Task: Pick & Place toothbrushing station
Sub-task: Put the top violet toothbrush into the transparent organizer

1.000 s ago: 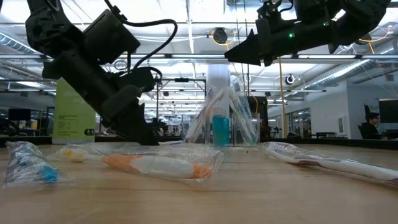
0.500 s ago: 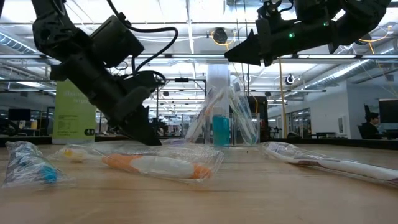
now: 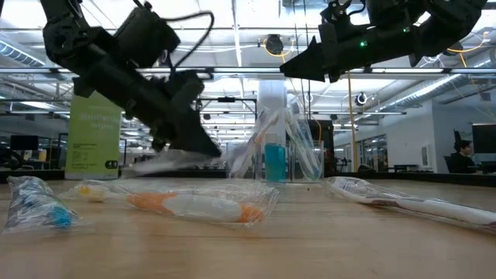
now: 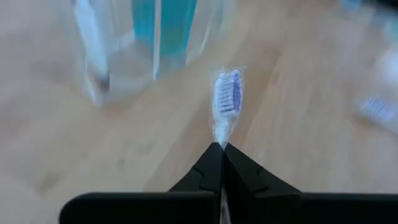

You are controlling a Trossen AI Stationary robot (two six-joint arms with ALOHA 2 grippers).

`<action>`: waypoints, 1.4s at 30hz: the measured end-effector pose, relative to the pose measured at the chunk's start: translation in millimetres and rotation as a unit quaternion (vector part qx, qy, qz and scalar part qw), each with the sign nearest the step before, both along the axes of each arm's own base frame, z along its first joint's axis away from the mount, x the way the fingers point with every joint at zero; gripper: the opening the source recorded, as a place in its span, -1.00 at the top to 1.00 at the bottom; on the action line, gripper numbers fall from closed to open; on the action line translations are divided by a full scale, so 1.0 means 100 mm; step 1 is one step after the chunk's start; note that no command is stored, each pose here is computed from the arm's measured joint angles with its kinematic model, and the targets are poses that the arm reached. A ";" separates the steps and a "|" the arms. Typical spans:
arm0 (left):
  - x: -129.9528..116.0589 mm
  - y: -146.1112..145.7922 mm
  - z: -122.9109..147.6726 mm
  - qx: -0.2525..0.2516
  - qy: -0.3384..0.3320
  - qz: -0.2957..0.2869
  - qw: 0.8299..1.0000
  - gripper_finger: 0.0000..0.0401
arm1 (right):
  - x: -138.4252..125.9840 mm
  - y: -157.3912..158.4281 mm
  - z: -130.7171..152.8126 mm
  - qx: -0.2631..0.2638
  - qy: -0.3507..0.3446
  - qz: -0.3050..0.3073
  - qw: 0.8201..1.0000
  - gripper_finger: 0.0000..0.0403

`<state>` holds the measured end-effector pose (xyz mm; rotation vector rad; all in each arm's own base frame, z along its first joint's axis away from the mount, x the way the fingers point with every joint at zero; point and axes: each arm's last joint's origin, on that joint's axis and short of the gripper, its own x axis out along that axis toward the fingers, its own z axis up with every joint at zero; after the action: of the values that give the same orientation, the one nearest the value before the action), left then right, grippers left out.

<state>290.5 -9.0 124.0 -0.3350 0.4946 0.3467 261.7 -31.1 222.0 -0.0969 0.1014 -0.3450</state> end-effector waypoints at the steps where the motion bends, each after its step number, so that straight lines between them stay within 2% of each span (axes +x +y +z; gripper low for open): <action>1: 0.00 0.00 0.06 0.005 -0.017 0.006 1.000 0.96 | 0.00 0.00 0.00 0.000 0.000 0.000 1.000 0.16; 5: 0.00 0.04 0.34 0.050 -0.085 0.027 0.995 0.98 | 0.00 0.00 0.00 0.006 -0.002 0.000 1.000 0.16; 8: -0.03 0.09 0.59 0.087 -0.145 0.050 0.984 0.96 | 0.00 0.00 0.00 0.012 -0.003 -0.001 1.000 0.16; 13: -0.07 0.23 0.94 0.114 -0.265 0.098 0.953 0.98 | 0.00 0.00 -0.01 0.013 0.001 -0.001 1.000 0.16; 16: -0.07 0.32 1.03 0.136 -0.302 0.115 0.937 0.96 | 0.00 0.00 -0.01 0.013 0.001 -0.001 1.000 0.16; 22: -0.10 0.55 1.04 0.131 -0.315 0.162 0.926 0.98 | 0.00 0.00 -0.01 0.012 0.000 -0.001 1.000 0.16; 26: -0.07 0.64 1.12 0.134 -0.326 0.166 0.921 0.97 | 0.00 0.00 -0.01 0.012 0.000 -0.001 1.000 0.16; 33: 0.33 0.69 1.20 0.186 -0.314 0.124 0.923 0.98 | 0.00 0.00 0.01 0.010 -0.008 -0.001 1.000 0.16; 37: 0.59 0.78 1.08 0.210 -0.291 0.125 0.925 0.98 | 0.00 0.00 0.01 0.011 -0.008 -0.001 1.000 0.16; 42: 0.76 0.91 0.80 0.221 -0.308 0.141 0.915 0.98 | 0.00 0.00 0.00 0.012 -0.003 -0.001 1.000 0.16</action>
<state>366.1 82.0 204.3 -0.0574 -0.2616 0.5923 261.7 -31.2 221.7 -0.0722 0.0996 -0.3464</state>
